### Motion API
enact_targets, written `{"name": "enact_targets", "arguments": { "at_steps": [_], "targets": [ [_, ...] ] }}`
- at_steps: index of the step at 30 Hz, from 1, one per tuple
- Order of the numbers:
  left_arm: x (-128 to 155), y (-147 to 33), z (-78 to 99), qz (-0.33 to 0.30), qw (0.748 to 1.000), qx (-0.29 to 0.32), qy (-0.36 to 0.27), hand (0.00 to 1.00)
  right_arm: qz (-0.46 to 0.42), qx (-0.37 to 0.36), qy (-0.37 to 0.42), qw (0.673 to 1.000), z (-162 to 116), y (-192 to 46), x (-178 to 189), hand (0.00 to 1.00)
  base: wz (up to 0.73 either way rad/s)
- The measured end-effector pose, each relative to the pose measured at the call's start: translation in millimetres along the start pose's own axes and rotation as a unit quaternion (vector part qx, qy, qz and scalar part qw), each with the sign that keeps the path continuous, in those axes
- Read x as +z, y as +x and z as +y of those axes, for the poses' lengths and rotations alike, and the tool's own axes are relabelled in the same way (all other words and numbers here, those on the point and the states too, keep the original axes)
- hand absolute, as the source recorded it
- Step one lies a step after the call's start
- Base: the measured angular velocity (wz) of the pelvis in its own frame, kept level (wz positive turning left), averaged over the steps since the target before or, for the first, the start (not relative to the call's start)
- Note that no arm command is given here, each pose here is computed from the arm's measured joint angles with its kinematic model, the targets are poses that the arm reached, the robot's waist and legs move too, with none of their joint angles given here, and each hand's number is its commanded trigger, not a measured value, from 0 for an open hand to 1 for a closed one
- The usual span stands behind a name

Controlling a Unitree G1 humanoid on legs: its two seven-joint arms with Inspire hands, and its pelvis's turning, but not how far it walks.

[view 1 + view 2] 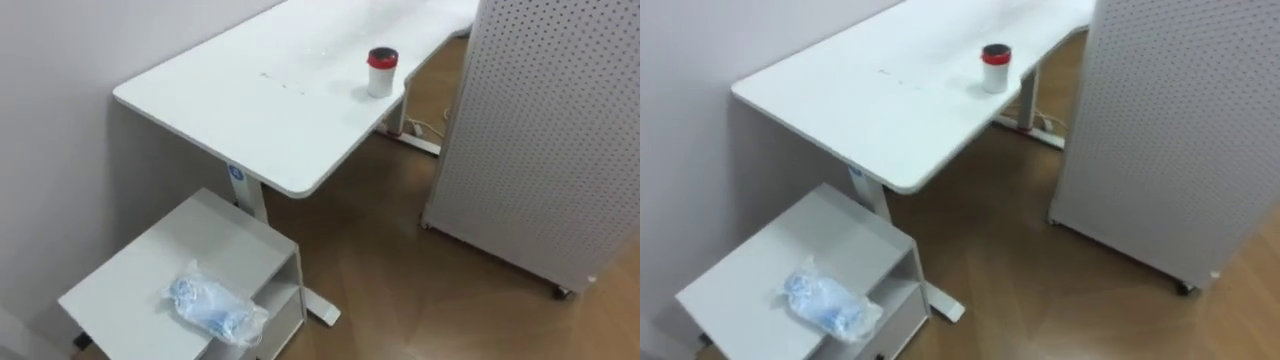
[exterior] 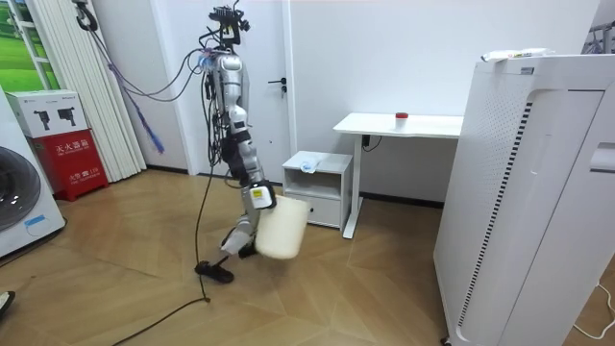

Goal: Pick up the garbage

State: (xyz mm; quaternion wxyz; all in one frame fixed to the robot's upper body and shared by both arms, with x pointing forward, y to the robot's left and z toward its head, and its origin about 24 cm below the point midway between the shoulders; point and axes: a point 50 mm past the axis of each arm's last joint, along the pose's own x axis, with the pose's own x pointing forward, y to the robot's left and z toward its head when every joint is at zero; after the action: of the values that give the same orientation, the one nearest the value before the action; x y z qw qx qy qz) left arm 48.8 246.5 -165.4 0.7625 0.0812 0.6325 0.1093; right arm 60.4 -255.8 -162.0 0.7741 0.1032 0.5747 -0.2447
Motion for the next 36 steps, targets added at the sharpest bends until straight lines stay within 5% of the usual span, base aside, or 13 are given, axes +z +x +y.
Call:
{"name": "enact_targets", "arguments": {
  "at_steps": [6, 20, 26, 36],
  "targets": [
    [17.6, 0.2, -1.5, -0.046, 0.998, 0.002, -0.047, 0.0, -0.024, 0.022, 0.006, 0.999, 9.1, -0.2, 10.5, 1.0, 0.2],
    [25.3, -0.3, -4.2, -0.071, 0.997, 0.007, -0.044, 0.0, -0.023, 0.041, -0.004, 0.999, 13.0, 0.6, 8.4, 1.0, 0.16],
    [68.2, -3.4, -6.1, -0.133, 0.99, 0.035, -0.014, 0.0, -0.041, 0.06, -0.04, 0.997, 30.6, 1.7, 27.6, 1.0, 0.02],
    [198.8, -43.0, -9.6, -0.339, 0.93, 0.14, -0.017, 0.0, -0.077, 0.099, -0.124, 0.984, 56.6, 0.0, 58.4, 1.0, 0.0]
  ]
}}
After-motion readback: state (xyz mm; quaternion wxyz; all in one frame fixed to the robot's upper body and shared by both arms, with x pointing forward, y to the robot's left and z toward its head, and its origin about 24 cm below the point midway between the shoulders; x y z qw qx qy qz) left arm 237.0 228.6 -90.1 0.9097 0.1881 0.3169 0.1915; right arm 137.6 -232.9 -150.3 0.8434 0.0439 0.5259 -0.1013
